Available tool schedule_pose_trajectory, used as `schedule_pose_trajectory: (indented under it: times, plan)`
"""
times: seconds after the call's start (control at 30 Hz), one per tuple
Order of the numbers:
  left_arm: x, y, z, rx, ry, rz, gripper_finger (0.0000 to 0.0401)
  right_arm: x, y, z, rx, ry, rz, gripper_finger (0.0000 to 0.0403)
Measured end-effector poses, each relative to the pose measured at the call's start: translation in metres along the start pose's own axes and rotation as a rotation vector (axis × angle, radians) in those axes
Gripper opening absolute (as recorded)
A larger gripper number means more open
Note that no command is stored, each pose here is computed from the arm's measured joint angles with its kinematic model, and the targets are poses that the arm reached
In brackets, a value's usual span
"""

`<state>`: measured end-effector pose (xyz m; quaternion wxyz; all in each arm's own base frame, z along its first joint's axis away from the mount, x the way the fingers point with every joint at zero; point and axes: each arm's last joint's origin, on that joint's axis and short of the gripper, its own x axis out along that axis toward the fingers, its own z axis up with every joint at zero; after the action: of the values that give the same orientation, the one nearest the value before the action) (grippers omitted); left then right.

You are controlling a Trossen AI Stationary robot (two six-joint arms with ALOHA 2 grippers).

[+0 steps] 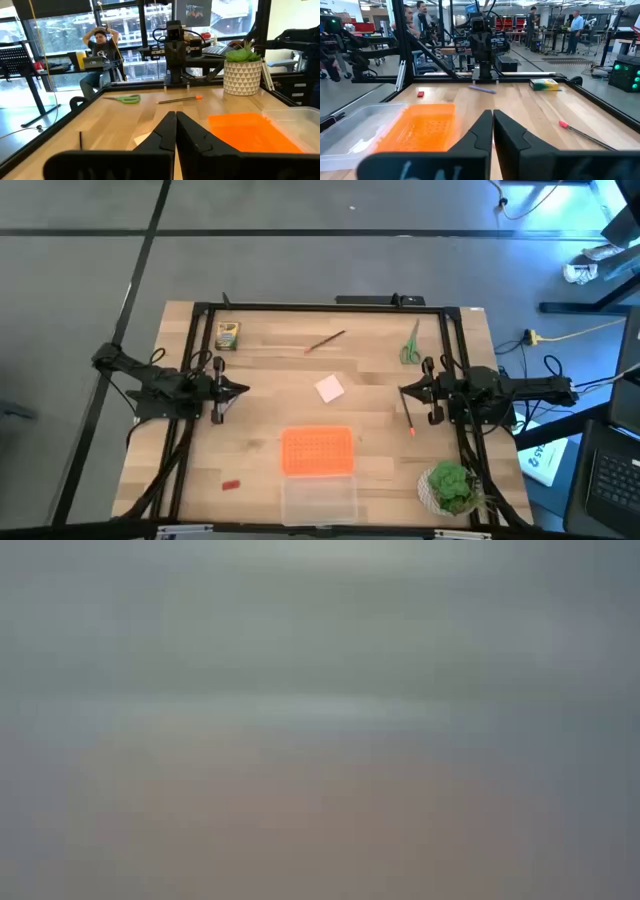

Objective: Pack school essentials

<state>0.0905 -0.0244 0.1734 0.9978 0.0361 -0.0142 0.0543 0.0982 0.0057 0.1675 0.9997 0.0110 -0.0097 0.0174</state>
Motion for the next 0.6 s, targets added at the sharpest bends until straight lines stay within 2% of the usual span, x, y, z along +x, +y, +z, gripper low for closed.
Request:
schedule_pose_trajectory:
  times: [0.3, 0.43, 0.6]
  plan:
    - [0.000, 0.000, 0.000, 0.001, 0.000, 0.000, 0.0000, 0.000, 0.000, 0.000, 0.003, -0.001, 0.000, 0.0017]
    - [0.000, 0.000, 0.000, 0.049, 0.001, 0.003, 0.0000, 0.000, -0.001, 0.001, 0.035, -0.004, -0.023, 0.0017]
    - [-0.002, 0.003, 0.013, 0.070, -0.027, 0.020, 0.0000, -0.004, -0.001, 0.016, 0.050, -0.001, -0.057, 0.0017]
